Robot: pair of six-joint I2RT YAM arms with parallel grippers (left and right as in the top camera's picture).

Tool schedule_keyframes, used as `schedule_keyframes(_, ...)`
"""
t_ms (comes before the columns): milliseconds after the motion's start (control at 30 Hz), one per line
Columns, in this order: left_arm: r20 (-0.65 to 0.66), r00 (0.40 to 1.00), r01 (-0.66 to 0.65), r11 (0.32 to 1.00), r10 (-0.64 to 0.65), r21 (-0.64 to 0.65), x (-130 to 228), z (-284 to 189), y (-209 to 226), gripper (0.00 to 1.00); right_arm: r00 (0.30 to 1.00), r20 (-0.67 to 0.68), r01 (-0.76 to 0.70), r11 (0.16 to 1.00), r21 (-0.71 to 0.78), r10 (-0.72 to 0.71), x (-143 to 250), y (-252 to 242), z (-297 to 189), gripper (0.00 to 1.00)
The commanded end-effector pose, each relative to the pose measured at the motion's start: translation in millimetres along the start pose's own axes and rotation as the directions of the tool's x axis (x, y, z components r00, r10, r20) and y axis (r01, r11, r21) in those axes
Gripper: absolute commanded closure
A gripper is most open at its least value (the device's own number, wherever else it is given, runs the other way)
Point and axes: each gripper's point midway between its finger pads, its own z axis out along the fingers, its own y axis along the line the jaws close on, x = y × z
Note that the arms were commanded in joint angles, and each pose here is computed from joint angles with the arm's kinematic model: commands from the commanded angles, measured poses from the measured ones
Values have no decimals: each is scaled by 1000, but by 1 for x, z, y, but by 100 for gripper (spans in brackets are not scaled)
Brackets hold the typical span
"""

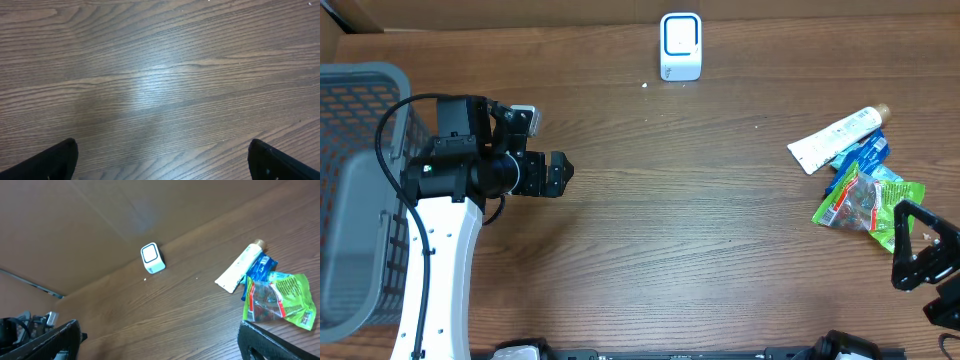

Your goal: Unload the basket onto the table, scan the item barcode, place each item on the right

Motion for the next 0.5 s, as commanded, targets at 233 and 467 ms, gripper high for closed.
schedule_keyframes(233, -2, 1000, 12, 1000, -12, 9, -1, 1, -2, 0, 977, 175, 92, 978, 189, -125, -34, -43, 28, 0)
schedule_keyframes(467, -2, 1000, 12, 1000, -12, 9, -1, 1, -2, 0, 887, 322, 298, 943, 149, -331, -27, -47, 74, 0)
